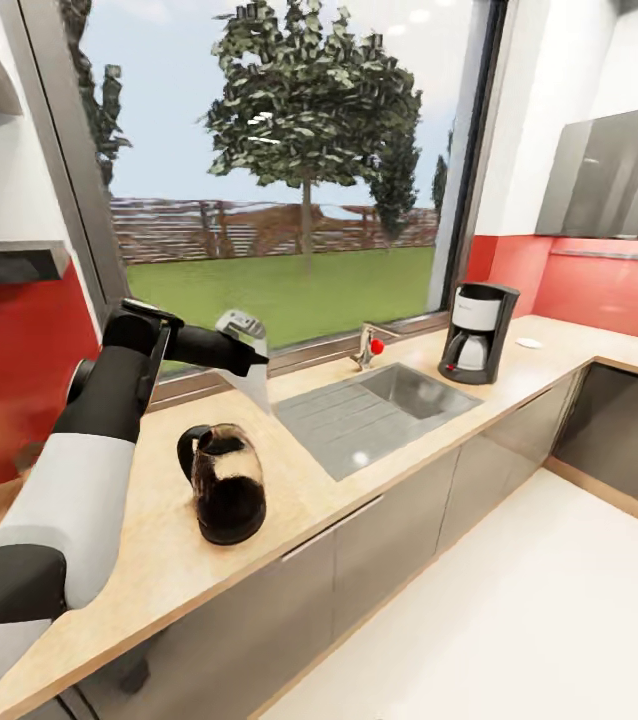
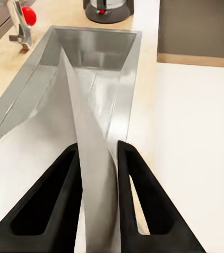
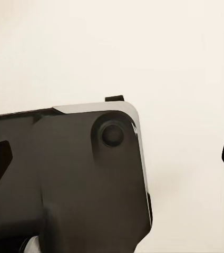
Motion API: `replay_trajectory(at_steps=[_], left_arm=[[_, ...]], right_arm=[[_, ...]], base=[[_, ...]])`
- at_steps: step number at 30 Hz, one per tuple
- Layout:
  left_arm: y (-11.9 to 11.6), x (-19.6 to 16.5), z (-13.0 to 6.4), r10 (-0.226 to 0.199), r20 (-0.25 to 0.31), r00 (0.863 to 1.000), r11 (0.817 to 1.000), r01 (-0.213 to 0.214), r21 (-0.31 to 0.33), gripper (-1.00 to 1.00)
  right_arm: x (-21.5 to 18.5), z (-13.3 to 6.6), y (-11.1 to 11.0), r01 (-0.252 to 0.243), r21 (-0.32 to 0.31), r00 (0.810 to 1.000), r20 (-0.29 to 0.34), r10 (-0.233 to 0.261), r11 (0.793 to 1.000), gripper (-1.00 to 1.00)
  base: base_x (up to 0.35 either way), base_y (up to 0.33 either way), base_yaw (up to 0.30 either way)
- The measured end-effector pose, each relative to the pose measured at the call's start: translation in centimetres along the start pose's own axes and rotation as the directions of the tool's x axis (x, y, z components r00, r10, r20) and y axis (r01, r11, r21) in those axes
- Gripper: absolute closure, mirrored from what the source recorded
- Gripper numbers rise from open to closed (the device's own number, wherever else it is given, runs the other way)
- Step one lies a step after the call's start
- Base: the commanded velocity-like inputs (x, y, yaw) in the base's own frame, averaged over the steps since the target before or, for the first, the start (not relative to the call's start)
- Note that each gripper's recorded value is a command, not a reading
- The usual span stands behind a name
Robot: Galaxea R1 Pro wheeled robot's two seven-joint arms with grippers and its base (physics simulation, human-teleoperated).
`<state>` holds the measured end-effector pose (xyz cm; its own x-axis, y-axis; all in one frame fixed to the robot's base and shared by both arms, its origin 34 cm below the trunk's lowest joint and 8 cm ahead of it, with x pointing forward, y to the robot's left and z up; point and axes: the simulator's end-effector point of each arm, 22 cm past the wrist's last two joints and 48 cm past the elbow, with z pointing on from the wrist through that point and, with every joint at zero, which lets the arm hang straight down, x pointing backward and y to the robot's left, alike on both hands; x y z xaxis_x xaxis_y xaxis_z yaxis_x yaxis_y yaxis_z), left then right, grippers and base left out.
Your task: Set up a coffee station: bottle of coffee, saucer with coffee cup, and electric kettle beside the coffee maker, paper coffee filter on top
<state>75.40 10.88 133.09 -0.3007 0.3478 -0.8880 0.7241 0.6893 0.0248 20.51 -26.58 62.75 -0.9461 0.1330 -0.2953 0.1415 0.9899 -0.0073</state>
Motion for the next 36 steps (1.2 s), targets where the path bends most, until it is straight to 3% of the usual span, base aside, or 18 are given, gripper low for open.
replay_trajectory(at_steps=[8,14,20,27,31,36], left_arm=[[0.1,-0.1,-0.1,0.004,0.001,1.000,1.000,-0.004,-0.006,1.00],[2.4,-1.7,-1.1,0.028,0.034,0.999,0.991,-0.023,-0.131,1.00],[3.0,-2.0,-1.1,0.010,0.056,0.998,0.987,-0.001,-0.158,1.00],[4.2,-1.7,-1.3,0.016,0.057,0.998,0.977,-0.003,-0.212,1.00],[5.2,-2.4,-1.5,0.065,0.073,0.995,0.963,-0.044,-0.264,1.00],[5.4,-2.7,-1.5,0.095,0.084,0.992,0.959,-0.068,-0.275,1.00]], right_arm=[[0.1,0.0,0.0,0.001,0.000,1.000,-0.001,-0.001,1.000,-1.00],[0.0,0.0,0.2,0.003,-0.004,1.000,0.000,-0.003,1.000,-1.00],[0.0,0.0,0.2,0.004,-0.005,1.000,0.000,-0.004,1.000,-1.00],[0.1,0.0,0.2,0.004,-0.005,1.000,-0.001,-0.004,1.000,-1.00],[0.1,0.0,0.2,0.004,-0.005,1.000,-0.001,-0.004,1.000,-1.00],[0.1,0.0,0.2,0.004,-0.004,1.000,-0.001,-0.004,1.000,-1.00]], base=[[0.000,-0.111,-0.263],[0.000,-0.002,-0.263],[0.000,0.000,-0.264],[0.000,0.000,-0.264],[0.000,0.000,-0.264],[0.000,0.000,-0.264]])
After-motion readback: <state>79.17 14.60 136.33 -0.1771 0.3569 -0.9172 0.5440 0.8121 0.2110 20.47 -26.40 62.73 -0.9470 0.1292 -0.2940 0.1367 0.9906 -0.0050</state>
